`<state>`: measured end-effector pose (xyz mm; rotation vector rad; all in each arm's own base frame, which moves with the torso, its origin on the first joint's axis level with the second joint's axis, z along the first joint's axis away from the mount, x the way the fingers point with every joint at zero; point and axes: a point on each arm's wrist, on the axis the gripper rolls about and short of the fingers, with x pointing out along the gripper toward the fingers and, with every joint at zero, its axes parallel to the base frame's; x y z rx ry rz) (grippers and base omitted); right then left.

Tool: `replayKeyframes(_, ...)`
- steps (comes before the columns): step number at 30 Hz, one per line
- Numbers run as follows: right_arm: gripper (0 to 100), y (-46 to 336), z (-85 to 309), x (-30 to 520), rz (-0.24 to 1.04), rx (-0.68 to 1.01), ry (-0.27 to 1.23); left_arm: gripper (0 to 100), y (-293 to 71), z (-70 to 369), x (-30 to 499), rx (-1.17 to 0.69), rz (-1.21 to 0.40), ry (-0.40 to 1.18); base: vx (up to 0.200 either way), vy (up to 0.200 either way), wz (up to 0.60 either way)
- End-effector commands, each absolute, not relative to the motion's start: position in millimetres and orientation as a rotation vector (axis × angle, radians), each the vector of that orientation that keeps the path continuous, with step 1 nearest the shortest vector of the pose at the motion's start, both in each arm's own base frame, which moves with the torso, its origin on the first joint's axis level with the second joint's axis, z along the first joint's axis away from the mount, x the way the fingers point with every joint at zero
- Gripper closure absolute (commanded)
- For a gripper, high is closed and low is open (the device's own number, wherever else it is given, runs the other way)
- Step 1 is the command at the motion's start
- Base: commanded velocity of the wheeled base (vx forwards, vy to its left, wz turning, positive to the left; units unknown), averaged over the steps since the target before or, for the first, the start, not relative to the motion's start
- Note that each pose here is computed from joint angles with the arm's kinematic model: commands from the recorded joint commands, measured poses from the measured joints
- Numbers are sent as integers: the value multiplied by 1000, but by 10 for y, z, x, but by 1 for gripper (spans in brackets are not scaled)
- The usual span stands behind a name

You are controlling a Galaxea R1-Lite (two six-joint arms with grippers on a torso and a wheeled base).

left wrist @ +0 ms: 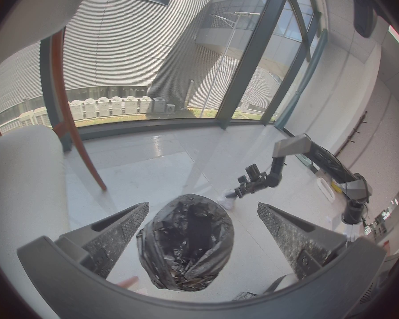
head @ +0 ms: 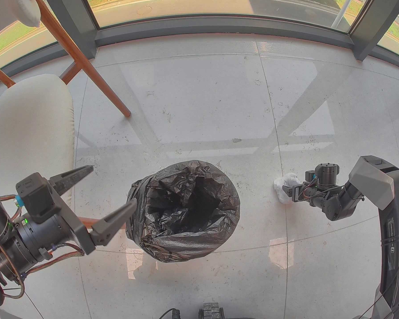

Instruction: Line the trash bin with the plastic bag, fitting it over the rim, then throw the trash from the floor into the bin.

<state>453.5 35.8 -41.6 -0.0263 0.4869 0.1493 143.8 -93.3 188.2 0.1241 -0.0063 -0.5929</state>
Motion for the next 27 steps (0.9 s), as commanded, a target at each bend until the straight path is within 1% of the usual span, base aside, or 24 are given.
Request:
replayKeyframes(1, 100, 379, -701, 4536, 155, -26, 525, 0, -737, 1962, 1478, 112, -477, -40, 0, 0, 0)
replayKeyframes(4, 100, 372, -585, 4531, 154, -17, 507, 0, -621, 1967, 1531, 83, -405, -34, 0, 0, 0)
replayKeyframes(6, 100, 372, -246, 4516, 152, 8, 449, 0, -579, 1974, 1492, 45, -391, -32, 0, 0, 0)
replayKeyframes(7, 100, 372, -246, 4516, 152, 8, 449, 0, -579, 1974, 1492, 45, -391, -32, 0, 0, 0)
replayKeyframes(9, 100, 432, 385, 4329, 155, 111, 374, 0, -530, 2000, 1373, 19, -384, -46, 0, 0, 0)
replayKeyframes(10, 100, 443, 468, 4305, 160, 122, 360, 0, -523, 1994, 1365, 19, -380, -41, 0, 0, 0)
replayKeyframes(11, 100, 550, 846, 4132, 194, 174, 313, 0, -487, 1992, 1310, 20, -365, -22, 0, 0, 0)
replayKeyframes(12, 100, 601, 1029, 4031, 211, 196, 291, 0, -464, 2004, 1279, 19, -354, -19, 0, 0, 0)
replayKeyframes(14, 100, 760, 1579, 3614, 273, 246, 253, 0, -380, 2054, 1192, 13, -305, -18, 0, 0, 0)
replayKeyframes(16, 100, 930, 1828, 3262, 349, 271, 281, 0, -357, 2082, 1166, 9, -294, -15, 0, 0, 0)
replayKeyframes(18, 100, 1089, 2016, 2856, 443, 304, 321, 0, -346, 2091, 1143, 6, -290, -21, 0, 0, 0)
replayKeyframes(21, 100, 1352, 2131, 2334, 584, 317, 390, 0, -343, 2078, 1134, -1, -290, -18, 0, 0, 0)
replayKeyframes(23, 100, 1551, 2110, 2116, 676, 292, 440, 0, -338, 2084, 1126, -6, -288, -22, 0, 0, 0)
replayKeyframes(27, 100, 1799, 2004, 1897, 800, 252, 497, 0, -345, 2058, 1107, -34, -301, -9, 0, 0, 0)
